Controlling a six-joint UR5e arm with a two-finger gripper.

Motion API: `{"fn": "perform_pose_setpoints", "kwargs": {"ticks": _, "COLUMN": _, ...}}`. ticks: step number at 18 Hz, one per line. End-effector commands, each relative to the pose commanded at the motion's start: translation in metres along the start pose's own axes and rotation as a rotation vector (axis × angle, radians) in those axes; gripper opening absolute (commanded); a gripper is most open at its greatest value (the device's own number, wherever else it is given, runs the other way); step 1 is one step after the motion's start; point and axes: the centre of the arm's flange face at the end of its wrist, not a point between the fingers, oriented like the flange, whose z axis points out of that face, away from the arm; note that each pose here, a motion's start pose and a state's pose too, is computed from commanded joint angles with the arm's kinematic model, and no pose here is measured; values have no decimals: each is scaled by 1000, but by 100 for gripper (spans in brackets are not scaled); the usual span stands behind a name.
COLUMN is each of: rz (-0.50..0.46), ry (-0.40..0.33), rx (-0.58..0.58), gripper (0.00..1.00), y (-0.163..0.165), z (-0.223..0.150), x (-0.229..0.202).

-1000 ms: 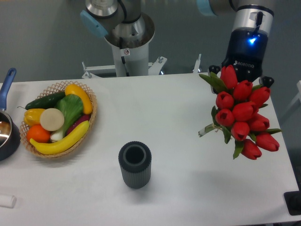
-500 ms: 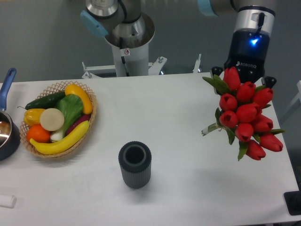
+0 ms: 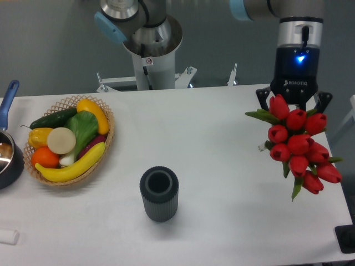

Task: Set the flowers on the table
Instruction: 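Hold the red tulip bunch by the stems and lift it slightly, then carry the tulips toward the grey cup and lower them onto the table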

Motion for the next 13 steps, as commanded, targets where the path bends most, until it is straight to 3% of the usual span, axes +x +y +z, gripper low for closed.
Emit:
{"fn": "perform_pose_setpoints", "kwargs": {"ticks": 9, "rz": 227, "ry": 34, "rx": -278, "gripper": 40, "y": 48, "z": 58, "x": 35}}
{"fn": "perform_pose_setpoints", "kwargs": {"ticks": 13, "rz": 250, "ry": 54, "rx": -399, "gripper": 40, "y": 69, "z": 94, "x": 45}}
